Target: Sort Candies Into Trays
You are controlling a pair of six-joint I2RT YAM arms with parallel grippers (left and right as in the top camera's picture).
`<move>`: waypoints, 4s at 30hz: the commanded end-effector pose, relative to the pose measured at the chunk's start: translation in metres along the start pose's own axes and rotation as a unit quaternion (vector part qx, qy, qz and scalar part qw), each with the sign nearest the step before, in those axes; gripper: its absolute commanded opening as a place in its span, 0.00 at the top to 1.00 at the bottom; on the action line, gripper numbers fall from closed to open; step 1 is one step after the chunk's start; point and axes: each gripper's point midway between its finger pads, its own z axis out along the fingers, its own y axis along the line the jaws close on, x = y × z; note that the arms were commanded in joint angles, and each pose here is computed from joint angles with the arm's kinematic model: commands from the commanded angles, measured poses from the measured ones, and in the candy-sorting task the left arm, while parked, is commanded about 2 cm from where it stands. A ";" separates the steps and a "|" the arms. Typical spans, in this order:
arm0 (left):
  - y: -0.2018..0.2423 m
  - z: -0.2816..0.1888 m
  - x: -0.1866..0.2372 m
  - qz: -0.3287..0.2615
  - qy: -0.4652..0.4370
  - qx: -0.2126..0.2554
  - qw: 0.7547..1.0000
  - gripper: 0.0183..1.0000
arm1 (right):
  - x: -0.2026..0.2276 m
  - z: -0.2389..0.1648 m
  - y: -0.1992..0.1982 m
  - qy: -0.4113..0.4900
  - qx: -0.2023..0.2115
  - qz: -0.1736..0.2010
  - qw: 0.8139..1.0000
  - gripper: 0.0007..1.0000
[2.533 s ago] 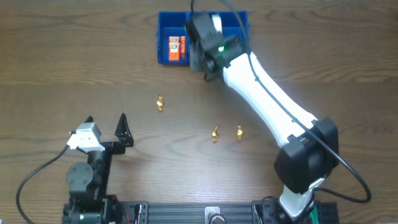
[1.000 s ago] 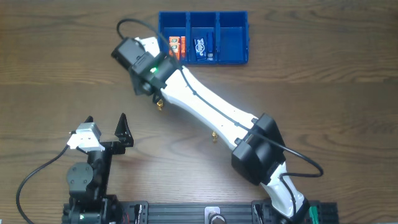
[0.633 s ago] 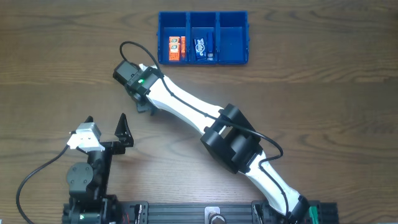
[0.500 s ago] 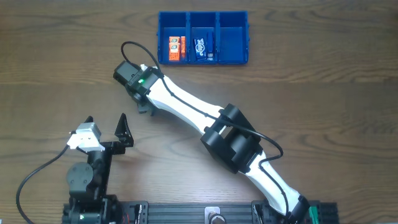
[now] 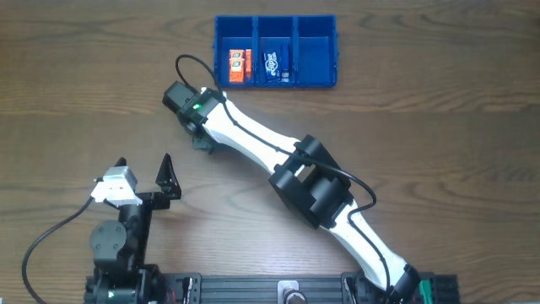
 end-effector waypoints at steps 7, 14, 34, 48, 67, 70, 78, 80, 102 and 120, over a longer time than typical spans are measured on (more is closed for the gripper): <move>0.002 0.001 0.016 0.006 0.025 0.002 1.000 0.00 | -0.042 -0.126 -0.025 -0.125 0.003 -0.011 0.992 0.84; 0.002 0.001 0.016 0.006 0.025 0.002 1.000 0.00 | -0.118 -0.264 -0.160 -0.266 0.016 0.050 0.962 0.84; 0.002 0.001 0.016 0.006 0.025 0.002 1.000 0.00 | -0.187 -0.075 -0.243 -0.184 0.041 0.097 0.977 0.32; 0.002 0.001 0.016 0.006 0.025 0.002 1.000 0.00 | 0.040 -0.127 -0.170 -0.021 -0.027 0.015 0.999 0.23; 0.002 0.001 0.016 0.006 0.025 0.002 1.000 0.00 | 0.126 -0.016 -0.159 0.077 -0.007 0.043 0.996 0.70; 0.002 0.001 0.016 0.006 0.025 0.002 1.000 0.00 | 0.125 -0.016 -0.161 0.073 -0.002 0.045 0.996 0.77; 0.002 0.001 0.016 0.006 0.025 0.002 1.000 0.00 | 0.122 -0.016 -0.159 0.069 -0.006 0.045 0.997 0.84; 0.002 0.001 0.016 0.006 0.025 0.002 1.000 0.00 | 0.122 -0.016 -0.159 0.069 -0.006 0.045 0.997 0.84; 0.002 0.001 0.016 0.006 0.025 0.002 1.000 0.00 | -0.198 -0.115 -0.252 -0.272 0.047 0.076 0.958 0.80; 0.002 0.001 0.016 0.006 0.025 0.002 1.000 0.00 | 0.028 -0.133 -0.242 -0.082 -0.024 0.072 0.994 0.52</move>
